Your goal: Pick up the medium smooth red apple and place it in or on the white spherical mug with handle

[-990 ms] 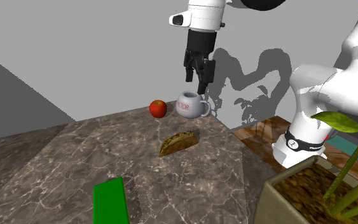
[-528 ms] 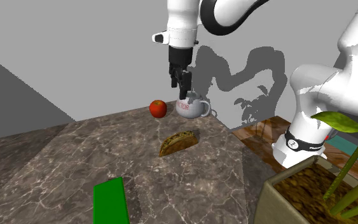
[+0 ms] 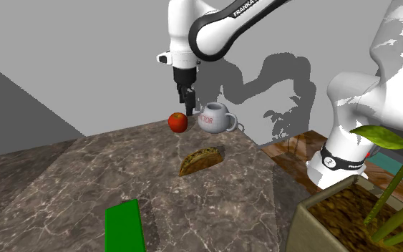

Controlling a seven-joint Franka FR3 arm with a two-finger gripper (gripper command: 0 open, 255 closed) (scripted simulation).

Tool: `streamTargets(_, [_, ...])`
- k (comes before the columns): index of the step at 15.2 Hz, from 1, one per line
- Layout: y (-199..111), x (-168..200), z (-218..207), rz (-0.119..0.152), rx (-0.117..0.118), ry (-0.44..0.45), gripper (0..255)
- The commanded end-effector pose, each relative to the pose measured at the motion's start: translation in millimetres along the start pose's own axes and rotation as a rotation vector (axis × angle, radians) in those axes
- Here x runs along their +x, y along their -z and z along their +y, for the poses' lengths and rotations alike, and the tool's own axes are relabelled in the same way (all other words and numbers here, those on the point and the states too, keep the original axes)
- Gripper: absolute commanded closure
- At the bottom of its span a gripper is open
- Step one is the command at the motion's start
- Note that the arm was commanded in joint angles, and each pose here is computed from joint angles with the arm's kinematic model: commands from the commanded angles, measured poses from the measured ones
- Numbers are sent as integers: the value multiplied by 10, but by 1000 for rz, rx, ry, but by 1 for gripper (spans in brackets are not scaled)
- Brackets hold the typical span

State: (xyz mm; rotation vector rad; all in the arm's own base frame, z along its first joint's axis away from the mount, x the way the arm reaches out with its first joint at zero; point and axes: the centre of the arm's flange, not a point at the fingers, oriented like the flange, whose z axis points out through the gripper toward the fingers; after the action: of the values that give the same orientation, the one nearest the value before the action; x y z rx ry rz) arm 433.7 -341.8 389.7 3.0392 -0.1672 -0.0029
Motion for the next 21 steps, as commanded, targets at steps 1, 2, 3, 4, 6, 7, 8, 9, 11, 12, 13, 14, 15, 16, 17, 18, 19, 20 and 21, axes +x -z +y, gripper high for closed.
streamTargets(1, [-132,62,57,-3,-4,1,0])
streamTargets(2, [-185,61,57,-3,-4,1,0])
streamTargets(3, [-238,61,58,-3,-4,1,0])
streamTargets(4, [-291,61,58,-3,-4,1,0])
streamTargets(6, [-396,61,58,-3,-4,1,0])
streamTargets(7, [-449,60,58,-3,-4,1,0])
streamTargets(8, [-479,60,58,-3,-4,1,0])
streamTargets(9, [-480,60,59,-3,-4,1,0])
streamTargets(11, [-479,60,58,-3,-4,1,0])
streamTargets(12, [-479,60,58,-3,-4,1,0])
streamTargets(13, [-479,60,58,-3,-4,1,0])
streamTargets(14, [-479,60,58,-3,-4,1,0])
streamTargets(15, [-479,60,58,-3,-4,1,0])
streamTargets(16, [-479,61,58,-3,-4,1,255])
streamTargets(17, [-479,60,58,-3,-4,1,255])
streamTargets(18, [-478,60,58,-3,-4,1,255])
streamTargets(19, [-478,60,57,-3,-4,1,255])
streamTargets(20, [-478,60,58,-3,-4,1,255])
streamTargets(21, [-477,61,58,-3,-4,1,255])
